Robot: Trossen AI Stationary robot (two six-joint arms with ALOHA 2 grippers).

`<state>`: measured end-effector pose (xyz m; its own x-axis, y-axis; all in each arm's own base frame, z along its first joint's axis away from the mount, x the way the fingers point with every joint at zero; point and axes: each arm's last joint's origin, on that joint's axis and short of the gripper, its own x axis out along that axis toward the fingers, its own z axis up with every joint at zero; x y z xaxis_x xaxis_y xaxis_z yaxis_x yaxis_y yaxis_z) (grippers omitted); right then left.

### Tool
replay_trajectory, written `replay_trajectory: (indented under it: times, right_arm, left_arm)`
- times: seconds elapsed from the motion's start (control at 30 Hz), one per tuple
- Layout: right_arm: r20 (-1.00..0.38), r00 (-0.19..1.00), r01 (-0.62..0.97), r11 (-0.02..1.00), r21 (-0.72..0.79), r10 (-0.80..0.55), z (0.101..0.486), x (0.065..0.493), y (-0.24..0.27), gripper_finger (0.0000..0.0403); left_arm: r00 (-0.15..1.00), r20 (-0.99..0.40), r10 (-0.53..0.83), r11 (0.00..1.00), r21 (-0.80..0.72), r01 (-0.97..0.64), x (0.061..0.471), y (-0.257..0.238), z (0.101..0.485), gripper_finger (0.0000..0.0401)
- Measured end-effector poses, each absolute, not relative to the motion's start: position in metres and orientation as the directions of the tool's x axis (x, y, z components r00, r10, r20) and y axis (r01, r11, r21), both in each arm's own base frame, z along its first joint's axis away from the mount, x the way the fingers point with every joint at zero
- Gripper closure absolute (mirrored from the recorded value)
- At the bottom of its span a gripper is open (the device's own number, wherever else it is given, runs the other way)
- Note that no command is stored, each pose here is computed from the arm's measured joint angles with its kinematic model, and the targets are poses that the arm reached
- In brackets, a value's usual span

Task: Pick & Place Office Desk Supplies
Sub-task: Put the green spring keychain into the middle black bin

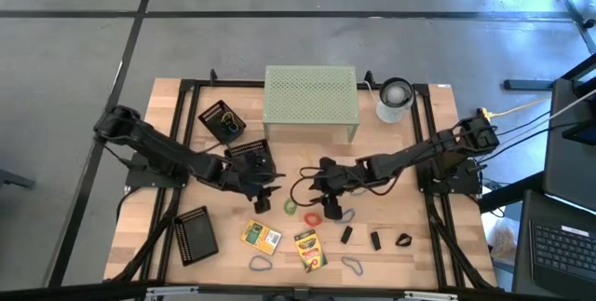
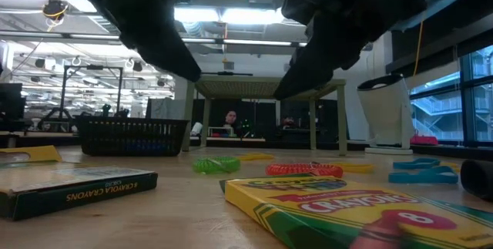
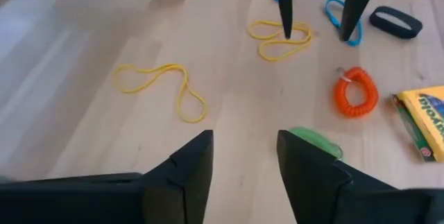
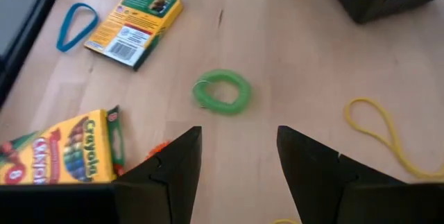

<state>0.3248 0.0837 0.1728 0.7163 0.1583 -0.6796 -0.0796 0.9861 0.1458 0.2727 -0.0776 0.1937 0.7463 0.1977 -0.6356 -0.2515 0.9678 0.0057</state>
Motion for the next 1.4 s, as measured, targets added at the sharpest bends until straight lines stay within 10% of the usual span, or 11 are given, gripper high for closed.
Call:
replay_trajectory:
  times: [1.4]
  right_arm:
    - [-0.682, 0.725, -0.077, 0.995, 0.059, 0.096, 0.174, 0.32, 0.096, 0.0211]
  left_arm:
    - [0.746, -0.666, 0.017, 0.985, -0.116, -0.127, 0.319, -0.079, 0.123, 0.0193]
